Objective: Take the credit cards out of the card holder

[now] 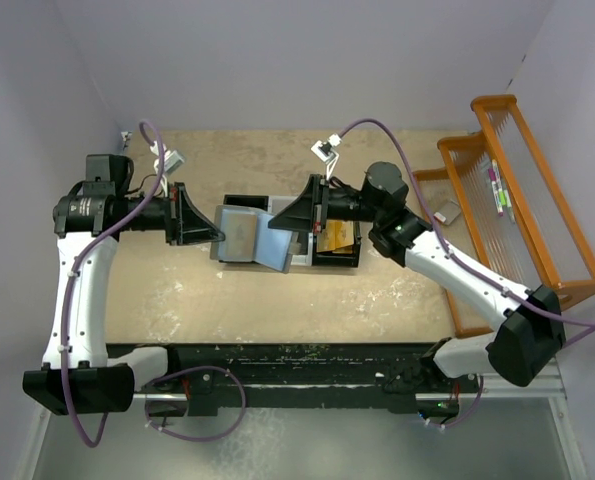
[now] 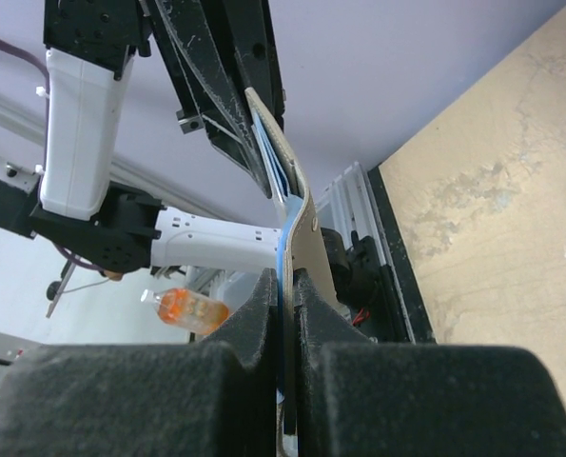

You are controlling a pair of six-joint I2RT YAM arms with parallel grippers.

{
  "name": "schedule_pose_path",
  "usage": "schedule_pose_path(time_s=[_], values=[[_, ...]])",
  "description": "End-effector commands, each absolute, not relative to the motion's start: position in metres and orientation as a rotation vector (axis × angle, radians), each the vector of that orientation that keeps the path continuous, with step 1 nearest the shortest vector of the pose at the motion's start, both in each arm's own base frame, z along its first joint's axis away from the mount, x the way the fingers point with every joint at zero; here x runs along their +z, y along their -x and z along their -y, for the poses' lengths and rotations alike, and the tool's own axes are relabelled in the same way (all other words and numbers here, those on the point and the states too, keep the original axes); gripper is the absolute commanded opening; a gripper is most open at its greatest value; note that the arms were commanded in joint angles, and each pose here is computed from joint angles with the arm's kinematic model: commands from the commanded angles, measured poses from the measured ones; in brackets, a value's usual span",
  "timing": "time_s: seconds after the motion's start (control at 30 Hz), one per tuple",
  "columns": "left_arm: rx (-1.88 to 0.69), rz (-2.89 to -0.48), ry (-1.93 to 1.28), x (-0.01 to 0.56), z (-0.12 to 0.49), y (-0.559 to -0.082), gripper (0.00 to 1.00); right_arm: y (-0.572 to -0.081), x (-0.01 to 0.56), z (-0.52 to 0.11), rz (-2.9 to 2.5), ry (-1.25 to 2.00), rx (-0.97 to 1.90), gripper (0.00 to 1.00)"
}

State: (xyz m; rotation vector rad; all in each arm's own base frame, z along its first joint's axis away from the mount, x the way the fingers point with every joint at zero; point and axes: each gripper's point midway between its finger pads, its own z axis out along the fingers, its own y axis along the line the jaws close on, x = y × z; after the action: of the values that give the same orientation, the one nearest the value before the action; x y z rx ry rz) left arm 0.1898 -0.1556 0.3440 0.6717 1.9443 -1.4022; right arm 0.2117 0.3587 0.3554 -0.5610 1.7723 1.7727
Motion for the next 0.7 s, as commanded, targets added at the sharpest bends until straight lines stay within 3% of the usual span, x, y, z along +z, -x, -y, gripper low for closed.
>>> schedule_pose_path(time_s=[0.0,0.1,0.27,0.4,0.5,0.57,0.67], values=[[-1.364,-1.919,-0.663,0.348,0.156,-0.199,0.11,-0.198,0.386,-0.358,-1.620,0.624,1.856,0.00],[-1.297,-1.965,-0.626,0.339,0.151,-0.209,0.15,-0.197,0.386,-0.358,-1.613,0.628,1.864,0.00],[-1.407,-1.908,-0.650,0.352,0.158,-0.198,0.22,-0.197,0.379,-0.358,-1.638,0.624,1.858,0.00],[-1.484,-1.851,-0.682,0.366,0.162,-0.185,0.10,-0.199,0.362,-0.360,-1.704,0.613,1.857,0.00],[-1.544,-1.813,-0.698,0.375,0.164,-0.177,0.00,-0.209,0.347,-0.365,-1.757,0.579,1.831,0.19],[-1.554,-1.807,-0.700,0.377,0.165,-0.175,0.00,-0.217,0.347,-0.368,-1.735,0.558,1.815,0.41],[-1.559,-1.810,-0.697,0.376,0.165,-0.174,0.00,-0.217,0.353,-0.373,-1.688,0.561,1.856,0.60]])
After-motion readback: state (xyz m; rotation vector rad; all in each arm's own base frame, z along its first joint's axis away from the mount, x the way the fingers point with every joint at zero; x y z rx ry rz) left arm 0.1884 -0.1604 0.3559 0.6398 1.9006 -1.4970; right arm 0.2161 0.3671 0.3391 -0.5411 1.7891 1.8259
